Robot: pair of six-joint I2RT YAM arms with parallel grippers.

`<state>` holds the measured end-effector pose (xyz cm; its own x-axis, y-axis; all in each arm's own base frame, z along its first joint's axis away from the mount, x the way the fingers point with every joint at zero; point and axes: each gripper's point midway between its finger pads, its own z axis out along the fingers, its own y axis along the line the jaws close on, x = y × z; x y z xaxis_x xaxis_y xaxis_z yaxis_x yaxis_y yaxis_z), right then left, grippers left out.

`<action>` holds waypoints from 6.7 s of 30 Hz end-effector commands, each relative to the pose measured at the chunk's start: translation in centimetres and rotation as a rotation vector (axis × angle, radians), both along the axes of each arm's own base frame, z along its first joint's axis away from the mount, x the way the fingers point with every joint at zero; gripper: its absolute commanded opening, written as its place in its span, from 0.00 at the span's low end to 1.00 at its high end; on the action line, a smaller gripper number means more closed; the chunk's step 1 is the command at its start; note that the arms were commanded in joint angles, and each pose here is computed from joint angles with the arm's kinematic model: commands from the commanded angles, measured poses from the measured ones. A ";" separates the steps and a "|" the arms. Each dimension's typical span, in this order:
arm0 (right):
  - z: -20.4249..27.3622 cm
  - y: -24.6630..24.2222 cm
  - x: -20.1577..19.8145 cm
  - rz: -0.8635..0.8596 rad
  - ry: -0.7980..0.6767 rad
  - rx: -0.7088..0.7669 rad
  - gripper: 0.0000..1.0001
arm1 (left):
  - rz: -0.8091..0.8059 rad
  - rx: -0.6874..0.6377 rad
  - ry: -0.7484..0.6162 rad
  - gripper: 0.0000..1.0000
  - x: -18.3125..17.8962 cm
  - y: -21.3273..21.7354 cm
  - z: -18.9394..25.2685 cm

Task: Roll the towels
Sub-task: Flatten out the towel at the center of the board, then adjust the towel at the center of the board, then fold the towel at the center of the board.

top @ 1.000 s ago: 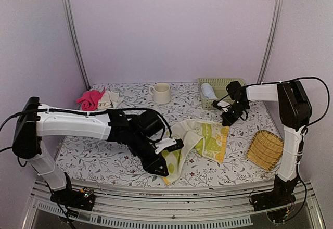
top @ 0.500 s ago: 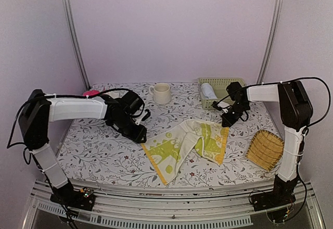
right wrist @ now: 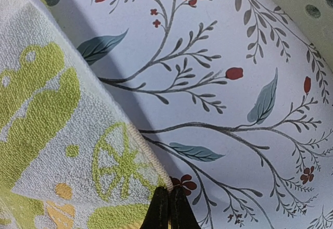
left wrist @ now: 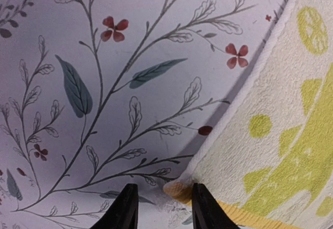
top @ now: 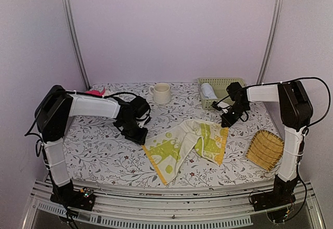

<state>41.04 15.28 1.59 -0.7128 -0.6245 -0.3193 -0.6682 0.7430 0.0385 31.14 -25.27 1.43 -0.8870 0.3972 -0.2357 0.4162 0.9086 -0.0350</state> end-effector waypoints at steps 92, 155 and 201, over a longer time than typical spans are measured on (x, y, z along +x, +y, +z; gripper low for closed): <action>4.5 1.5 -15.4 0.411 -0.061 0.025 0.25 | -0.025 -0.163 0.095 0.00 -7.7 3.3 1.8; 12.7 3.2 -11.2 0.343 -0.170 0.161 0.42 | 0.113 -0.228 -0.049 0.26 1.0 6.5 9.4; -0.1 1.6 -1.3 -0.073 0.298 0.384 0.31 | 0.191 -0.382 -0.089 0.45 7.5 8.9 3.0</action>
<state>39.89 15.54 1.99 -0.8388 -0.4422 -0.3175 -0.5437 0.7103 0.4470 38.82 -16.49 5.39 -0.8975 0.0914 -0.4315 0.2564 0.9042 -0.3417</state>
